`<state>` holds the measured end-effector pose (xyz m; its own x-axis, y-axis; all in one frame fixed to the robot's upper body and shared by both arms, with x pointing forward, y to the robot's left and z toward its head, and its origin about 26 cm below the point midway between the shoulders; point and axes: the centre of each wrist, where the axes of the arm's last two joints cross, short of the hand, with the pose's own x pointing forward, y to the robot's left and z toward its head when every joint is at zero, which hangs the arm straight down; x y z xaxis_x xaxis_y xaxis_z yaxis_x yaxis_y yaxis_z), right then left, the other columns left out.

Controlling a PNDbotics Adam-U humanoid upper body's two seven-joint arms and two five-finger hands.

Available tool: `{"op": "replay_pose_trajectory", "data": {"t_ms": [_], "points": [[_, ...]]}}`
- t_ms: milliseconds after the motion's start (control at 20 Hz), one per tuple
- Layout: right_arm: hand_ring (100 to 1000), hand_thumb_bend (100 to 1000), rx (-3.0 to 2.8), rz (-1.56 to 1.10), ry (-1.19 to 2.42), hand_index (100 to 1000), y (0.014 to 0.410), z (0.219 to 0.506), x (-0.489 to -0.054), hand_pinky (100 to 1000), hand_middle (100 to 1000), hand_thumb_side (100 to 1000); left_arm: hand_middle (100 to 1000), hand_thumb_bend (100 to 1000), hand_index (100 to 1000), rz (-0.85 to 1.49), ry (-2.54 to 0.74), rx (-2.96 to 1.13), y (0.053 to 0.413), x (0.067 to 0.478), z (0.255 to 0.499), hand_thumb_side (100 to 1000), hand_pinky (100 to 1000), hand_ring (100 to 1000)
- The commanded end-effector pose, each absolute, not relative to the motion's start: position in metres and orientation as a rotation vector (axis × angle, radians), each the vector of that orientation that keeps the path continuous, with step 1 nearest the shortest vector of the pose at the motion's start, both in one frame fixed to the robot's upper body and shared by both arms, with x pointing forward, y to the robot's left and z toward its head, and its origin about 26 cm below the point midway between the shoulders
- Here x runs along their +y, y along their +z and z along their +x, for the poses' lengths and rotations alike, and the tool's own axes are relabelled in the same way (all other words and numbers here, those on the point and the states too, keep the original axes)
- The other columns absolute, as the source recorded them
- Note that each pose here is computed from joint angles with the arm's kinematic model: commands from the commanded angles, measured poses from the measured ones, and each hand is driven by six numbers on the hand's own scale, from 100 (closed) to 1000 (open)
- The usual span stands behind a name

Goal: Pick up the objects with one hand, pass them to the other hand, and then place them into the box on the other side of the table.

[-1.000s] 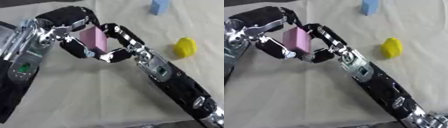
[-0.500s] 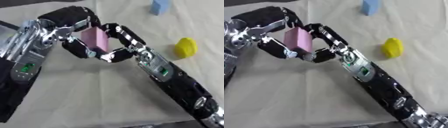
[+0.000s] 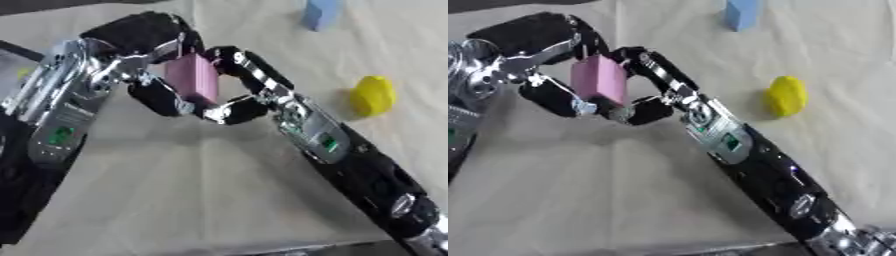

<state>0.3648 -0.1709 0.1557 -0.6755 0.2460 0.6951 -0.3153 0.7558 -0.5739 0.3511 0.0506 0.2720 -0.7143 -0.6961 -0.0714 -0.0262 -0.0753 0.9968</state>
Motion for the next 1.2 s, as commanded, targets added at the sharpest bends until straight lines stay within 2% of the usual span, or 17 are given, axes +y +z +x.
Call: {"op": "replay_pose_trajectory", "data": {"t_ms": [50, 250, 500, 950, 1200], "points": [[494, 395, -2.173, 0.055, 0.906, 564, 0.1632, 0.3627, -0.1703, 678, 484, 100, 528, 357, 641, 0.821, -1.802, -1.714, 0.2765, 0.0593, 0.3579, 100, 687, 592], [499, 418, -2.177, 0.051, 0.912, 571, 0.1631, 0.3627, -0.1709, 680, 490, 100, 477, 380, 637, 0.802, -1.779, -1.731, 0.2758, 0.0594, 0.3588, 100, 674, 569], [514, 450, -2.175, 0.037, 0.932, 594, 0.1622, 0.3635, -0.1722, 686, 511, 100, 456, 399, 629, 0.796, -1.749, -1.754, 0.275, 0.0591, 0.3595, 100, 662, 552], [589, 578, -2.141, -0.041, 0.97, 707, 0.1602, 0.3655, -0.1751, 720, 619, 100, 426, 435, 608, 0.802, -1.761, -1.749, 0.2749, 0.0589, 0.359, 100, 641, 528], [616, 647, -2.11, -0.086, 1.003, 741, 0.1588, 0.3662, -0.1757, 732, 655, 100, 400, 450, 596, 0.812, -1.775, -1.74, 0.2751, 0.0588, 0.3585, 100, 628, 508]]}}
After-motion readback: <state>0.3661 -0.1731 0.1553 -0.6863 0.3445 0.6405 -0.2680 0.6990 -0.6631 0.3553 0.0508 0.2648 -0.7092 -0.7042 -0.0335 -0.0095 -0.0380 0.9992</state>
